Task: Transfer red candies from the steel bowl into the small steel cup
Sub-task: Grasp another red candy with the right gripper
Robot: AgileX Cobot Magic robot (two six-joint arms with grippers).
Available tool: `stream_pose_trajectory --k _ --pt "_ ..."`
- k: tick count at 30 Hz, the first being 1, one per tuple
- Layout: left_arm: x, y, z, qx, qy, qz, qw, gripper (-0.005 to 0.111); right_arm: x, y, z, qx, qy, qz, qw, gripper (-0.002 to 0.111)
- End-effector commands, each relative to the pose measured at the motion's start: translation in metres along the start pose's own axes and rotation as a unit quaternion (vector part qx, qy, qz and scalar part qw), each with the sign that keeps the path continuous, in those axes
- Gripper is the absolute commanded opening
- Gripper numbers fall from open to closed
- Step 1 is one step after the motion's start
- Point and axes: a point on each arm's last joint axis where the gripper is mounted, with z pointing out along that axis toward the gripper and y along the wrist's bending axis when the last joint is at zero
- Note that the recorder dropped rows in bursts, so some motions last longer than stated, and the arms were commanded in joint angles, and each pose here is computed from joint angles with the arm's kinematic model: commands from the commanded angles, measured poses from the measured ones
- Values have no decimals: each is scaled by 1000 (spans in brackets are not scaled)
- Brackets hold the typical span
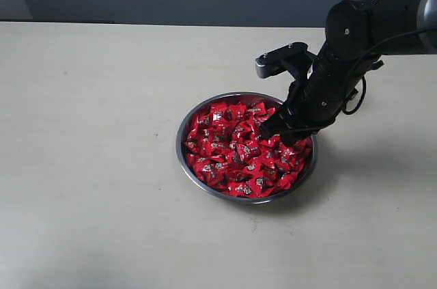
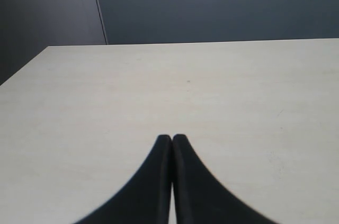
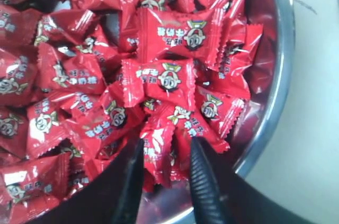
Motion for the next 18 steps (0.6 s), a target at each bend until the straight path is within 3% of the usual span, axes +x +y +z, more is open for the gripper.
stream_pose_trajectory --k 1,18 --pt "1 0 0 4 -1 3 1000 0 1 -2 1 0 3 3 1000 30" --pt "1 0 0 4 -1 3 1000 0 5 -3 22 -5 38 5 999 30"
